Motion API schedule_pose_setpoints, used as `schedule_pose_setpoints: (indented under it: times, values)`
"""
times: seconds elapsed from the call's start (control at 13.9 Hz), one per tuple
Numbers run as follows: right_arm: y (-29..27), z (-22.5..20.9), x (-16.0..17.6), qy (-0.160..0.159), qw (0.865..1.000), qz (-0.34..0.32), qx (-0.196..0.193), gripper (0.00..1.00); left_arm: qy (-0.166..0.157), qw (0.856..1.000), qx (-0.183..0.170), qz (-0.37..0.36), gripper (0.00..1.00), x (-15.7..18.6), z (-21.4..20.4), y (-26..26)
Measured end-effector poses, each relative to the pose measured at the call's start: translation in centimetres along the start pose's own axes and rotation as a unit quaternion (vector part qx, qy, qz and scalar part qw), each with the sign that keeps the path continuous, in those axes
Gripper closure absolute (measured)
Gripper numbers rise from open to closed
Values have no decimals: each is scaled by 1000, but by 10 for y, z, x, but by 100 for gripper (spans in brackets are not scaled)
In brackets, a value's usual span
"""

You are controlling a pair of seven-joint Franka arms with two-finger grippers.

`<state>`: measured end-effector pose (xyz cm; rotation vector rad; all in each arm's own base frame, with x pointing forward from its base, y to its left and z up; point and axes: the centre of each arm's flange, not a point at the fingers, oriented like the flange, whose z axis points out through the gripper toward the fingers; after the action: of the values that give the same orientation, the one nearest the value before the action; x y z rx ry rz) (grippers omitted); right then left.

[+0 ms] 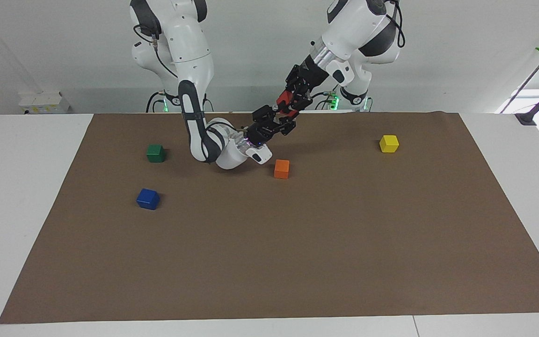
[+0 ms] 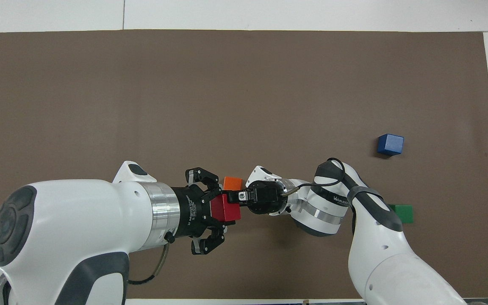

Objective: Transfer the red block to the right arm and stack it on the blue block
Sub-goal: 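Close the right gripper on the red cube held by the left gripper, then open the left gripper and pull it back from the red cube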

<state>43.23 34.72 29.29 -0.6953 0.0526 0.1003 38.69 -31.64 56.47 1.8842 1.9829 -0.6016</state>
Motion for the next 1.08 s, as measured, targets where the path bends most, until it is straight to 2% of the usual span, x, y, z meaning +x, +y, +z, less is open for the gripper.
schedule_pose_setpoints:
  times: [0.29, 0.36, 0.57, 0.65, 0.93, 1.08]
  values:
    - [-3, 2, 0, -3, 1000, 7, -2, 42, -3, 1000, -2, -6, 46, -1, -3, -2]
    - [-4, 3, 0, -3, 1000, 12, -6, 42, -3, 1000, -3, -5, 41, -2, -3, -3]
    - [-8, 9, 0, -8, 1000, 23, -13, 42, -2, 1000, -2, -3, 6, -3, -2, -4]
    - [-10, 9, 0, -8, 1000, 23, -14, 42, -2, 1000, -2, -4, 0, -3, -2, -3]
    - [-17, 4, 5, -8, 999, 30, -24, 42, 6, 1000, 10, -10, 0, 6, -9, 1]
    - [-29, -1, 16, -2, 998, 38, -54, 42, 22, 1000, 20, -1, 0, 18, -21, 3]
